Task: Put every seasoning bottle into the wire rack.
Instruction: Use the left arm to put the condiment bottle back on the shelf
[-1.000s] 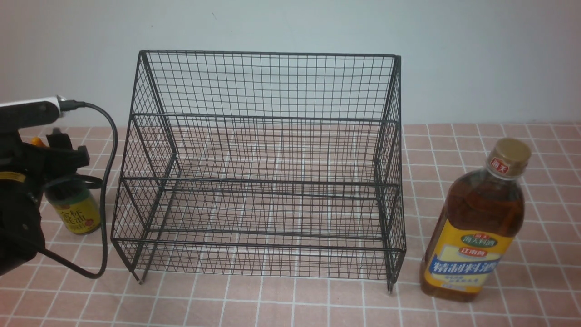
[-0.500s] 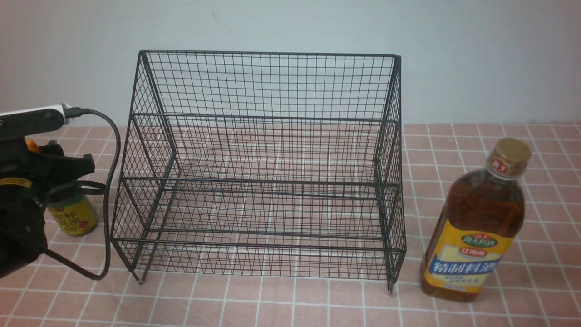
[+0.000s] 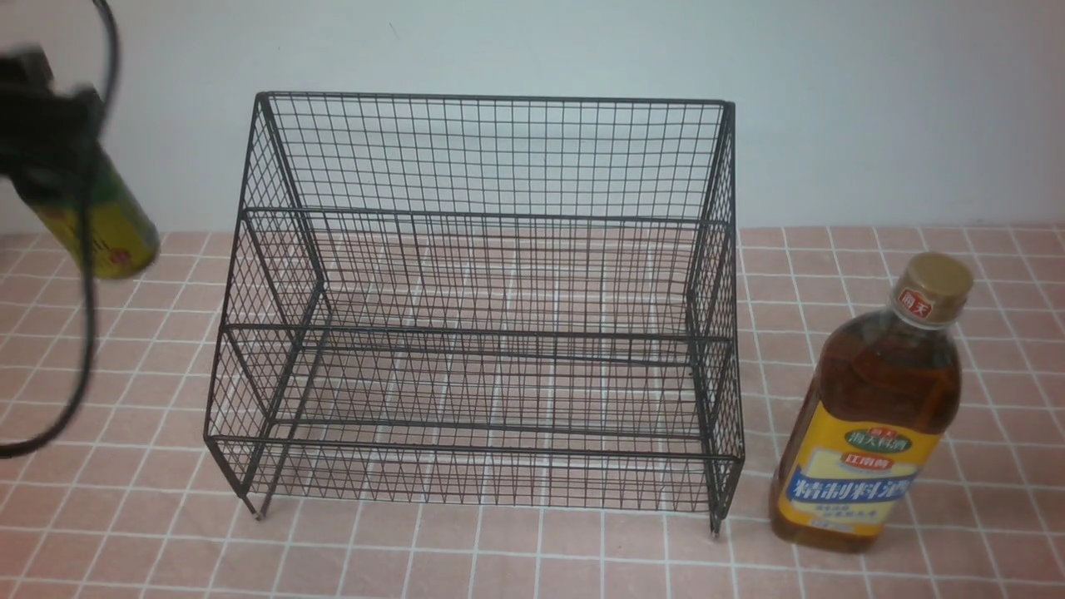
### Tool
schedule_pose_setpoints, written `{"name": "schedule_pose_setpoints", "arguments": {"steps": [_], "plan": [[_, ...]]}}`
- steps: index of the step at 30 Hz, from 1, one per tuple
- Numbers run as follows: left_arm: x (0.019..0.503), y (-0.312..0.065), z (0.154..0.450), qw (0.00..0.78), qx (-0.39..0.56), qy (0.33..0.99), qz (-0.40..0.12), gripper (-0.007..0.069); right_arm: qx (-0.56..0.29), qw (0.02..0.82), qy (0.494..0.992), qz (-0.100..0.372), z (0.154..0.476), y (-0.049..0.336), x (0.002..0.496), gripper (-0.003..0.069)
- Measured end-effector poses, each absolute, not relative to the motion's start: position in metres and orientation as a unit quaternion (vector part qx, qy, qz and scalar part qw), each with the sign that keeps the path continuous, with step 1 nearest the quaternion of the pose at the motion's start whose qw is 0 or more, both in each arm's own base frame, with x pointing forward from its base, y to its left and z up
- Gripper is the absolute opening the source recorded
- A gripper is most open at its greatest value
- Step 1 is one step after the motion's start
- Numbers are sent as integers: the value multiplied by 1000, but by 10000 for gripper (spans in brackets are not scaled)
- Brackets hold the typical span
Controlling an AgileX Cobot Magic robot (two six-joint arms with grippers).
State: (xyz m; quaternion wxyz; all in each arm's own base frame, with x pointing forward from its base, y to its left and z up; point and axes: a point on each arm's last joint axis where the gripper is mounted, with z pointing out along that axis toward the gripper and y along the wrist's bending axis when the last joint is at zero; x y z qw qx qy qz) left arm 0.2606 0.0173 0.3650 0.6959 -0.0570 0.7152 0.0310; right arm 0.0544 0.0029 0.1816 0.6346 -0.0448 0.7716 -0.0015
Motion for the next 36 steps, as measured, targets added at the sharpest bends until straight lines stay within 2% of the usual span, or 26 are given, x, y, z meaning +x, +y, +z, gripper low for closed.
{"name": "schedule_pose_setpoints", "arguments": {"steps": [6, 12, 16, 20, 36], "plan": [[216, 4, 398, 707, -22, 707, -7, 267, -45, 635, 772, -1, 182, 3, 54, -14], [203, -22, 392, 663, 41, 745, -61, 267, -45, 635, 772, -1, 182, 3, 54, -14], [200, -48, 373, 629, 93, 765, -102, 267, -38, 635, 772, 4, 182, 3, 54, -14], [203, -62, 356, 612, 114, 774, -117, 267, -35, 635, 772, 6, 182, 3, 54, -14], [245, -75, 306, 560, 111, 815, -97, 267, -34, 635, 772, 7, 182, 3, 54, -14]]}}
